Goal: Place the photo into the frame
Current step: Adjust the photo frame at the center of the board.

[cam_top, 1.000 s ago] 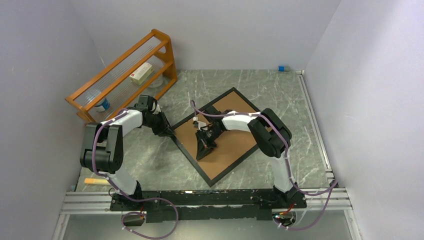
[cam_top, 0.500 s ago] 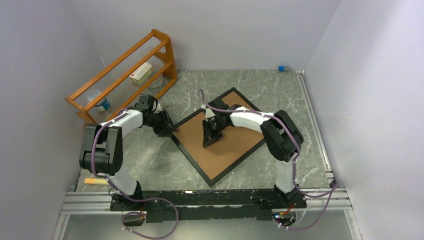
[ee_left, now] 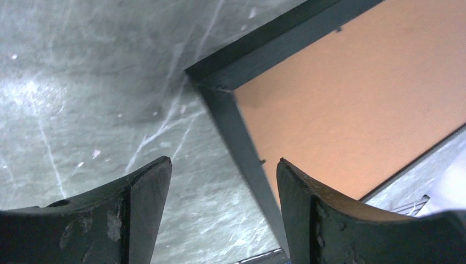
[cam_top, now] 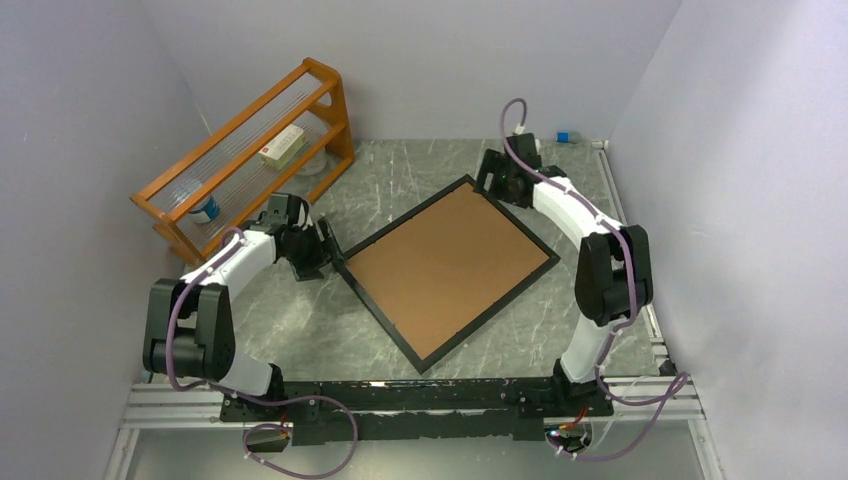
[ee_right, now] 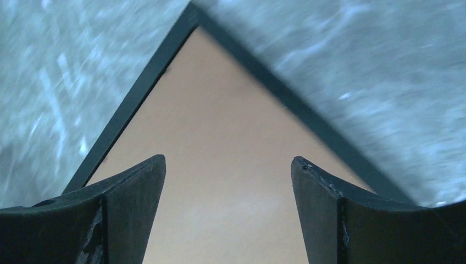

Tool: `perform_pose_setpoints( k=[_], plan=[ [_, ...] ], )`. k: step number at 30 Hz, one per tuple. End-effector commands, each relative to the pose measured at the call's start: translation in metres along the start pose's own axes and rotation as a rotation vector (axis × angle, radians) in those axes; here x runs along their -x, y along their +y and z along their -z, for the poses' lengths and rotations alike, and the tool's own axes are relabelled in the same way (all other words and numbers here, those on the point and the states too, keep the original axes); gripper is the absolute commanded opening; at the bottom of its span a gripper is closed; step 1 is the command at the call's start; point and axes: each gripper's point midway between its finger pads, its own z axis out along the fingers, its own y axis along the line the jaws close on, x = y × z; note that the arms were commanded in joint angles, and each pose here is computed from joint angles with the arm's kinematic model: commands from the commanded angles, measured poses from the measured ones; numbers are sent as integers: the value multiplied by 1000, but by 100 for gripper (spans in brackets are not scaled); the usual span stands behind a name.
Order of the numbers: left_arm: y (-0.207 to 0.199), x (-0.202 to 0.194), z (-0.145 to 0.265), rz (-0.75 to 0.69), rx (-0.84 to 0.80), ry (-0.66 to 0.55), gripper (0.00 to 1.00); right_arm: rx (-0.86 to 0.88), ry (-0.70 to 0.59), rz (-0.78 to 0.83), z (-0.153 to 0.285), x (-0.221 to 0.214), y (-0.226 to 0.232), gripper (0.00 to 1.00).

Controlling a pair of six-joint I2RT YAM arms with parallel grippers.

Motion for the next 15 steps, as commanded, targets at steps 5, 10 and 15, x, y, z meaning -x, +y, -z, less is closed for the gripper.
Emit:
perform_pose_setpoints(
  k=[5,10,15],
  plan=[
    [2,-23,-13,39,-49,69,76,-302,3,-27,-41,30,-99,91],
    [-10,-22,-22,58,-102,98,75,-219,81,-122,-53,14,-123,92],
    [-9,-23,-33,77,-67,130,76,-122,134,-214,-46,-8,-121,92]
  ],
)
